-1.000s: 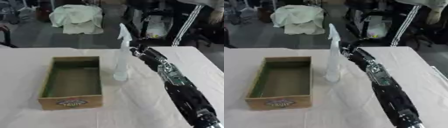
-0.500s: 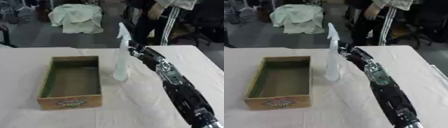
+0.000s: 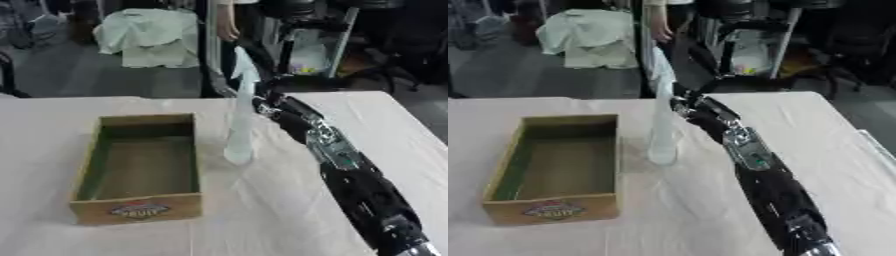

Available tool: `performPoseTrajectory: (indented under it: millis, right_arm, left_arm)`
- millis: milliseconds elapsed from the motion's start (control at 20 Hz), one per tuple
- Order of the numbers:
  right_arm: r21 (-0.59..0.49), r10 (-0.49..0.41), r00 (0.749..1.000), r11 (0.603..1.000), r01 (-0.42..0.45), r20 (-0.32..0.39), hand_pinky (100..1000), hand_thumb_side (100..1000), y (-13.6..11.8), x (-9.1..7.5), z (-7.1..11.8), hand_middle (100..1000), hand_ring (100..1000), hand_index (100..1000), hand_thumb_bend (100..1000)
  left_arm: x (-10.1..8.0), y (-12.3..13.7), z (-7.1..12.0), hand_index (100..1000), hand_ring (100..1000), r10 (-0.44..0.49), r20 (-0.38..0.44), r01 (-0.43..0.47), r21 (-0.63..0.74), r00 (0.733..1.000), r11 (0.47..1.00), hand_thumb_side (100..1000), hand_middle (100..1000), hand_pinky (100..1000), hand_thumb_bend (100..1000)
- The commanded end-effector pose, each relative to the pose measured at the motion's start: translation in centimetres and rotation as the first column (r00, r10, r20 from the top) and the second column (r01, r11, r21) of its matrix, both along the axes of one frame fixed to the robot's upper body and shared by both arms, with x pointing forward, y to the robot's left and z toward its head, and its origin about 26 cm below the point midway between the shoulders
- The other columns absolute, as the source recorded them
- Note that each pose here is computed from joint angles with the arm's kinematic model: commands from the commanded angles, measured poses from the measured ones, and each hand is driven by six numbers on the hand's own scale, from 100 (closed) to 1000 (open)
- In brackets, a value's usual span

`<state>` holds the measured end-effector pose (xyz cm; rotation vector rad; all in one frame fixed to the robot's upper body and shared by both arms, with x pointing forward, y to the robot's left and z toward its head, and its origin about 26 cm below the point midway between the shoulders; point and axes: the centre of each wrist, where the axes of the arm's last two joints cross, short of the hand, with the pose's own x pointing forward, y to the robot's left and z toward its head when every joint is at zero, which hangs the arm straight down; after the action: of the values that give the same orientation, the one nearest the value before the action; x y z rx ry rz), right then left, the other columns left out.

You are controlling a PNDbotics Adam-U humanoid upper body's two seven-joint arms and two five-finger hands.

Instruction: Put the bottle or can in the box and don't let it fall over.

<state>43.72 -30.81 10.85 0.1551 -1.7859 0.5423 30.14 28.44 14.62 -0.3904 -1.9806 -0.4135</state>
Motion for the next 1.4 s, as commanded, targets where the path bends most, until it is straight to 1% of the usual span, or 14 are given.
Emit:
performPoseTrajectory:
  millis: [50,600,1000,1050,1100,1400]
  right_arm:
    - [-0.018,0.009,0.999,1.0,-0.009,0.037,1000,470,-0.1,0.5,1.6,1000,1000,1000,100]
    - [-0.012,0.055,0.997,0.998,-0.054,0.056,1000,470,0.7,0.8,2.4,1000,1000,1000,100]
    - [-0.009,0.05,0.998,0.999,-0.049,0.048,997,470,1.1,1.0,2.5,1000,1000,1000,100]
    - [-0.009,0.05,0.998,0.999,-0.049,0.048,995,456,1.2,1.0,2.5,1000,1000,1000,100]
    - [-0.01,0.051,0.998,0.999,-0.051,0.048,993,470,1.3,1.0,2.5,1000,1000,1000,100]
    - [-0.007,0.059,0.997,0.998,-0.059,0.05,975,470,1.7,1.1,2.7,1000,1000,1000,100]
  left_arm:
    - [0.0,-0.1,0.8,828,1000,-0.01,0.03,0.009,0.012,1.0,1.0,809,1000,1000,102]
    - [0.0,-0.2,0.9,828,1000,-0.013,0.03,0.012,0.012,0.999,1.0,811,1000,1000,102]
    - [0.1,-0.2,0.9,828,1000,-0.016,0.031,0.016,0.01,0.999,1.0,812,1000,1000,102]
    - [0.1,-0.3,0.9,828,1000,-0.017,0.031,0.017,0.011,0.999,1.0,812,1000,1000,102]
    - [0.1,-0.3,0.9,828,1000,-0.017,0.032,0.017,0.011,0.999,1.0,812,1000,1000,102]
    - [0.1,-0.3,1.0,828,1000,-0.019,0.033,0.018,0.008,0.999,1.0,811,1000,1000,102]
